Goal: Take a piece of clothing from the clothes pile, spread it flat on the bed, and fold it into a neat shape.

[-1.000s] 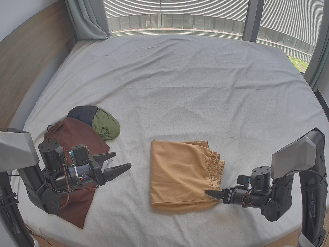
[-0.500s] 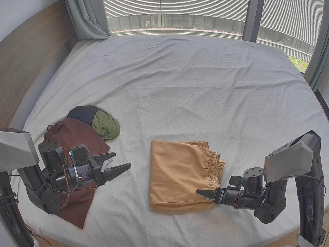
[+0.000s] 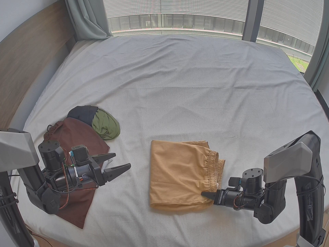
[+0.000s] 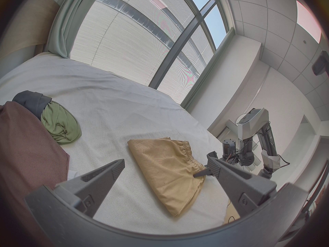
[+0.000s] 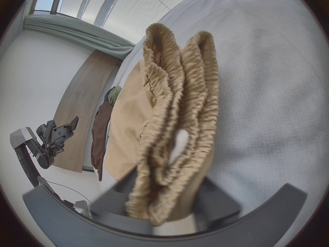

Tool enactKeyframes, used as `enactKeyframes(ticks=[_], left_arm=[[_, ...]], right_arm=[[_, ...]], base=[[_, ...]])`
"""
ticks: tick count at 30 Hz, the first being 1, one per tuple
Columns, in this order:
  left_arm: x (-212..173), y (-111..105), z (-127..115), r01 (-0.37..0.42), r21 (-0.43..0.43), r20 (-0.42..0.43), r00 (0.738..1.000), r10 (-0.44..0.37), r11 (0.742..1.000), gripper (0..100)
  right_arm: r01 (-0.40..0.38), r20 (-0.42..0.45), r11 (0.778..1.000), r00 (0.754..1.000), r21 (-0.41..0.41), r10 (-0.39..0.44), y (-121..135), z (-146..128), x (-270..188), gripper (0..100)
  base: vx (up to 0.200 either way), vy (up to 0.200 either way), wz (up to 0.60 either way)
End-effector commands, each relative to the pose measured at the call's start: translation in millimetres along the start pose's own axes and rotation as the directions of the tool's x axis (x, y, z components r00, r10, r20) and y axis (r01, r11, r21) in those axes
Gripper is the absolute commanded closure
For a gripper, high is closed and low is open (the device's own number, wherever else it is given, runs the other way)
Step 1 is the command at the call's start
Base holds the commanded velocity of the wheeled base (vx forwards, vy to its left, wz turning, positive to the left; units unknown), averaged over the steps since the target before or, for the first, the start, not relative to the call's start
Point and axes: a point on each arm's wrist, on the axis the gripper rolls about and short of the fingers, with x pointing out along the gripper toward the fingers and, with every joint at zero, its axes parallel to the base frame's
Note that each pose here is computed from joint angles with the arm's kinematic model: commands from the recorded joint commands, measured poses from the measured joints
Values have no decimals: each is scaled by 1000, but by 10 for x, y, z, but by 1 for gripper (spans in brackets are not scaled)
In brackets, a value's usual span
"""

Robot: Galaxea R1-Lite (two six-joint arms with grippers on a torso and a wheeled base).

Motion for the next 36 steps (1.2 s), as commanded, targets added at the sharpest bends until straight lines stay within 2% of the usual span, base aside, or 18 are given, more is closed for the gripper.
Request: enactKeyframes(ticks=[1, 16, 23, 27, 36], left_arm=[[-2, -1, -7, -1, -2, -2, 1000, 1, 1000, 0], [-2, -1, -7, 1, 2, -2, 1000, -1, 1000, 0], [-19, -2, -17, -3, 1, -6, 1000, 3, 1000, 0], [-12, -15, -43, 1, -5, -16, 1000, -1, 1000, 0], [-18, -15, -41, 0, -5, -15, 1000, 0, 1000, 0]], right_arm=[[-3, 8, 1000, 1000, -4, 3, 5, 10, -2, 100], [-13, 12, 1000, 1000, -9, 13, 42, 25, -16, 100], [-72, 65, 997, 995, -40, 74, 225, 186, -103, 100], [-130, 82, 989, 987, -70, 136, 376, 269, -165, 100], [-203, 107, 977, 972, -71, 210, 547, 381, -218, 100]], base=[[0, 0, 0], [0, 0, 0], [0, 0, 0], [0, 0, 0], [0, 0, 0]])
